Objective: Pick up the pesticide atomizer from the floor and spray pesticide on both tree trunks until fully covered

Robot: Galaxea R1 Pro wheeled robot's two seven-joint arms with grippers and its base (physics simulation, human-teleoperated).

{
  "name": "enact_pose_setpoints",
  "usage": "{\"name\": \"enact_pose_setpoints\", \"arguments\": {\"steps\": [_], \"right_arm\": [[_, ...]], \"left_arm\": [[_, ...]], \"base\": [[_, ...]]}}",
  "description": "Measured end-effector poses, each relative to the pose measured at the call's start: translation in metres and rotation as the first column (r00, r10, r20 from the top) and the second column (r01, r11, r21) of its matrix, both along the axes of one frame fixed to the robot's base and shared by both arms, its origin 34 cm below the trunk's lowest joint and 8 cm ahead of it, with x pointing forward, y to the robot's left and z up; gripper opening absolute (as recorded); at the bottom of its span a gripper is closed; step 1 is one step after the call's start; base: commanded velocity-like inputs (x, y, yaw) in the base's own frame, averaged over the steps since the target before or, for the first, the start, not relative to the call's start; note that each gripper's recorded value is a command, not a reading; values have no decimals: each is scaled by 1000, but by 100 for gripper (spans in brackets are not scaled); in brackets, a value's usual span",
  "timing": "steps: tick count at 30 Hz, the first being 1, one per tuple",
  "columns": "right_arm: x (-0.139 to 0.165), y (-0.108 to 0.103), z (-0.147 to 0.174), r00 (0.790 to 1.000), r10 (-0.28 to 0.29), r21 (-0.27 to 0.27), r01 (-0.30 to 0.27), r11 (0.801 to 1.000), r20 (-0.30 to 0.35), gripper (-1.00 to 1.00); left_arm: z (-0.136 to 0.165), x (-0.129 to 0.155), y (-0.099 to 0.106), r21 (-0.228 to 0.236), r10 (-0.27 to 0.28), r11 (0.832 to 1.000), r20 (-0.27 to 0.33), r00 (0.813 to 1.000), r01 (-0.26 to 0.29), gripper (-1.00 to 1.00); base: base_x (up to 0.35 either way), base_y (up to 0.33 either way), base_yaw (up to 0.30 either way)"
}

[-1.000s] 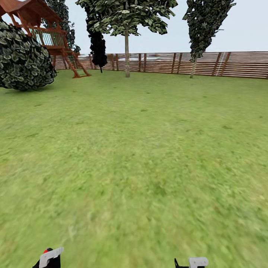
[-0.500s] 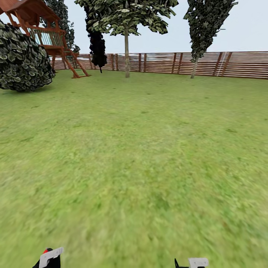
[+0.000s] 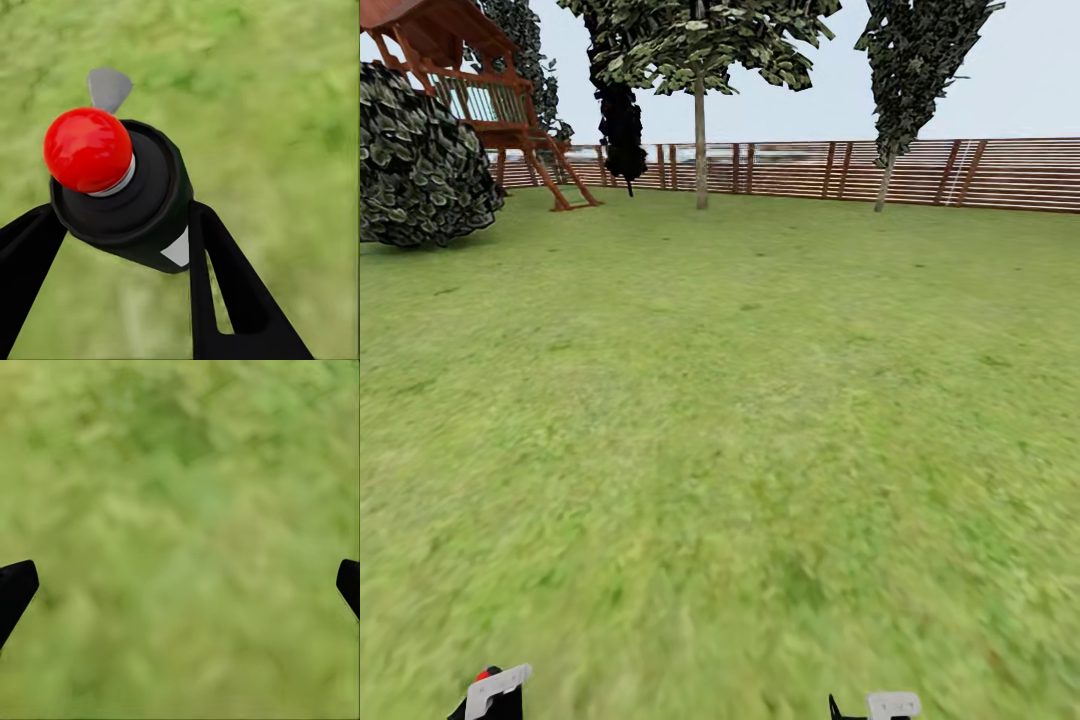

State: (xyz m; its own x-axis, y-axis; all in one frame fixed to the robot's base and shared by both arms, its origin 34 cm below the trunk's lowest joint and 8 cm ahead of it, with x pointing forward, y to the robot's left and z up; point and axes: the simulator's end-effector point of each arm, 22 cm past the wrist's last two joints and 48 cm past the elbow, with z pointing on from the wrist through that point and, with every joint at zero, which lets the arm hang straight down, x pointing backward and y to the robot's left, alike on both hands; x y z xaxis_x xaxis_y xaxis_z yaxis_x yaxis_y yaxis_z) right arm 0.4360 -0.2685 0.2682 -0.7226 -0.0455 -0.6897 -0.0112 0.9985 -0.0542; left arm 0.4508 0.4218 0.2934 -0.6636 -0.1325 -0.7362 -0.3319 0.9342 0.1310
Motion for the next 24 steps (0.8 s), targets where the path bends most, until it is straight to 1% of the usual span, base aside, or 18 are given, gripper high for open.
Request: {"name": "enact_pose_setpoints", "arguments": {"steps": [24], "right_arm": [[-1, 0, 0, 1000, 0, 0, 0, 1000, -1, 100]], "left_arm": [[-3, -5, -2, -5, 0, 1000, -11, 1000, 0, -100]], "base": [[338, 0, 0]]}}
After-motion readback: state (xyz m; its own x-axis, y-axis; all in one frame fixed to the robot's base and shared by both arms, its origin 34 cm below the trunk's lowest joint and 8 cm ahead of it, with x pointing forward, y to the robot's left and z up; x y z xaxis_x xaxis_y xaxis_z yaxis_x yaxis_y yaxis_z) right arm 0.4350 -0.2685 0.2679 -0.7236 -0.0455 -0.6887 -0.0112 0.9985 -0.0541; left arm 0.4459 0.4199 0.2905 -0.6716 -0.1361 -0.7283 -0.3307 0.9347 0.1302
